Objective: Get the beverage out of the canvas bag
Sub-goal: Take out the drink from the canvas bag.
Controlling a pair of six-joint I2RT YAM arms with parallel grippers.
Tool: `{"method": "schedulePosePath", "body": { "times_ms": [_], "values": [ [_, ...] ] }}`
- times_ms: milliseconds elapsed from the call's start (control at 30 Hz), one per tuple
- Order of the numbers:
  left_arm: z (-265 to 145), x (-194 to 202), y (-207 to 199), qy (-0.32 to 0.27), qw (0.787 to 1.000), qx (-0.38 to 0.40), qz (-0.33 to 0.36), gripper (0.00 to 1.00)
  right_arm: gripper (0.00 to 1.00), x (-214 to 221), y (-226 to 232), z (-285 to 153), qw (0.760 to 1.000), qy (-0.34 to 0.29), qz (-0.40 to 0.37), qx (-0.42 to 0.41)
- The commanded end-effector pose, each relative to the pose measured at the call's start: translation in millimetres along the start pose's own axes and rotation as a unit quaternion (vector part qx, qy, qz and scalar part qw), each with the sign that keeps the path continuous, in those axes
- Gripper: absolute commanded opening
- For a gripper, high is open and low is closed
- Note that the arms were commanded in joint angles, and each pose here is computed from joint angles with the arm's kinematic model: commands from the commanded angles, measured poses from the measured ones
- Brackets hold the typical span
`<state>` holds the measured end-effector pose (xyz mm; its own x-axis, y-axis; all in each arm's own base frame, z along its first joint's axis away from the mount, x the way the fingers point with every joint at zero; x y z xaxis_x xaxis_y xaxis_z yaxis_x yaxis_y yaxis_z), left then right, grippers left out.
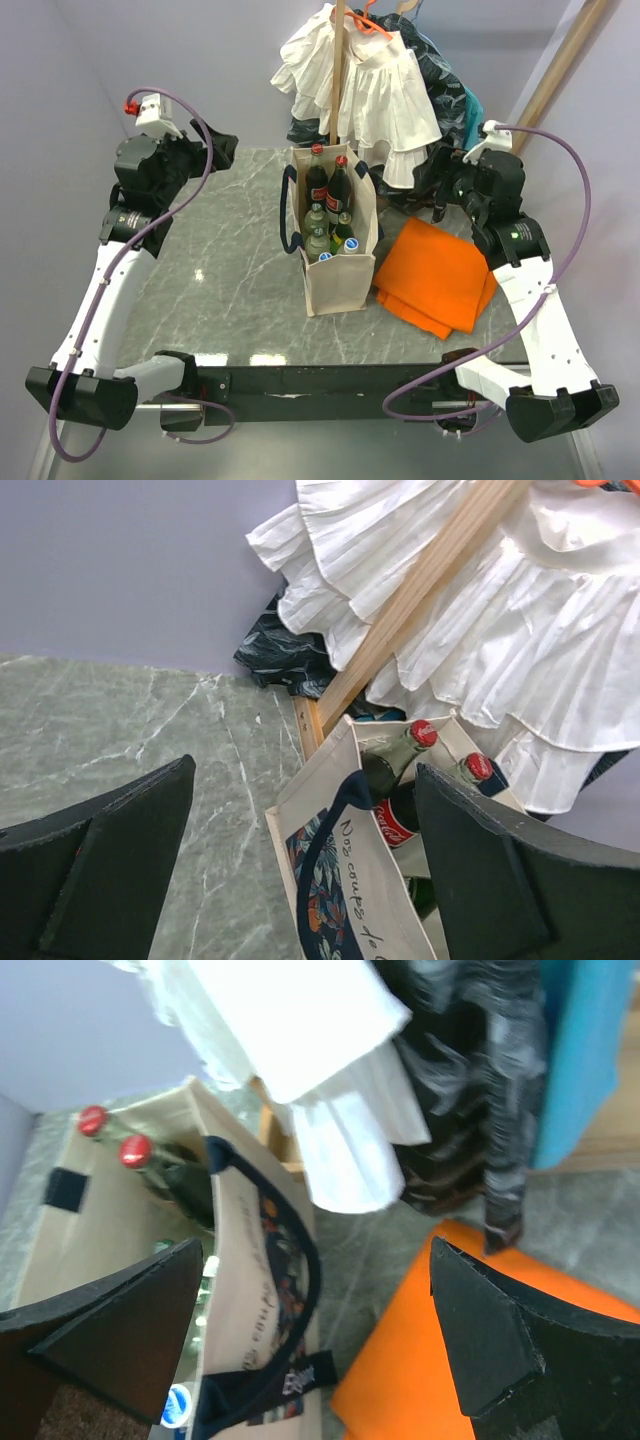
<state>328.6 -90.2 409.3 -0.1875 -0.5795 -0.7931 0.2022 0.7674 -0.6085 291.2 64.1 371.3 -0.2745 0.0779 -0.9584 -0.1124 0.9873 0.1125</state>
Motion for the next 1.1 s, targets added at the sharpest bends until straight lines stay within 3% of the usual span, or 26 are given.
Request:
{"method": "schedulePosePath", "body": {
  "times_ms": [0,133,267,500,633,800,1067],
  "values": [
    [-5.1,-22.2,-27.2,-0.013,0.999,0.049,0.02,0.96,1.0,7.3,-18.2,-3.4,0.996,0.028,0.014,0.081],
    [-3.0,-21.2,-35.0,0.009,0.998,0.068,0.016,0.96,1.0,24.7,-23.2,-0.9,0.994,0.036,0.03,0.1],
    [2.7,-15.7,-28.6,0.01,0.998,0.041,-0.045,0.96,1.0,30.6,-19.2,2.5,0.995,0.04,0.029,0.082],
    [10.1,-4.9,-40.4,0.063,0.993,0.099,-0.009,0.96,1.0,41.1,-21.6,7.9,0.994,0.06,0.016,0.086],
    [14.5,11.7,-55.1,0.111,0.984,0.138,0.014,0.96,1.0,47.6,-9.4,15.8,0.995,0.092,-0.002,0.033],
    [25.7,59.0,-77.2,0.171,0.978,0.104,0.063,0.96,1.0,48.5,12.8,12.1,0.994,0.099,-0.021,-0.041],
    [22.6,102.2,-91.5,0.198,0.971,0.103,0.082,0.96,1.0,36.5,46.9,-23.1,0.989,0.069,-0.056,-0.119]
  ]
}}
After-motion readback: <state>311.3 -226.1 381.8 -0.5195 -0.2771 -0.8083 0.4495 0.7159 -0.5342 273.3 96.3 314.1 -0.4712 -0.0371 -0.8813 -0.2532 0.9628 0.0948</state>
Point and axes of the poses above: each gripper's point midway between its finger pads, its own z axis out along the fingers, its own y axis along the line the jaws close on, x = y × z, the point moved 5 cm from there along -z, back along the fingers, and after that the axes turned 12 degrees about -z, right-handed, at the moved point
